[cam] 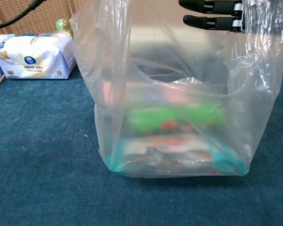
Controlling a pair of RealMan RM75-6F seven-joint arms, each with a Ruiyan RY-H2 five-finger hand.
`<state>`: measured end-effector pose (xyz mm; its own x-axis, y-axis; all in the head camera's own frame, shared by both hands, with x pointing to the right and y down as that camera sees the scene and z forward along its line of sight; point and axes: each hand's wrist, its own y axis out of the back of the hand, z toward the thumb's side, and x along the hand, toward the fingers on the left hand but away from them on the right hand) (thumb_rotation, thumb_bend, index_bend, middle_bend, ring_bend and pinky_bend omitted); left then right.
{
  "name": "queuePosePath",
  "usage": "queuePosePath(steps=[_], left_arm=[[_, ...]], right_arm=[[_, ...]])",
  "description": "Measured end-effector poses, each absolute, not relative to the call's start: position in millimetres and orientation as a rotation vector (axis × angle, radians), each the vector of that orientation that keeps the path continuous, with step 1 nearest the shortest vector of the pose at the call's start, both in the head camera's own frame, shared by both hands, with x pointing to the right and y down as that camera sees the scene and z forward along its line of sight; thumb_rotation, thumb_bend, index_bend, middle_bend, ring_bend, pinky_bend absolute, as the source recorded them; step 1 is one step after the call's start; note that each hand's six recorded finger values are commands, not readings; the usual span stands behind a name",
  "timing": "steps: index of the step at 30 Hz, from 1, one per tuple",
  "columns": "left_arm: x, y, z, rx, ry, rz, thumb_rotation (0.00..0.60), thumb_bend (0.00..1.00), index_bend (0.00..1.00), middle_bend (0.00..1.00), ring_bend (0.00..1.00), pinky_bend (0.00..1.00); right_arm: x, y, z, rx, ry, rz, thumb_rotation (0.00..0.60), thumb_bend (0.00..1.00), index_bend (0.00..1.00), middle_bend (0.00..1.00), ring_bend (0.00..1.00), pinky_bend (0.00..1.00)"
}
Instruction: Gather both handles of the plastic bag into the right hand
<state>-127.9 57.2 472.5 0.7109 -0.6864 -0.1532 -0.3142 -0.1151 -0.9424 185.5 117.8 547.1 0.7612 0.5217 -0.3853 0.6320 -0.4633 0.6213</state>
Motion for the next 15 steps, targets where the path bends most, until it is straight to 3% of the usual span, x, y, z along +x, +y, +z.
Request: queuePosePath(steps=[15], left_arm=[[-123.3,52.5,470.9,-1.721,0.793,-0.402,0.600,0.17,0.00,0.02,0.00,0.08]], right_arm=[[174.7,121.2,542.2,2.168,0.826,-0.169,0.172,0.17,0.23,0.31,0.25,0.26]])
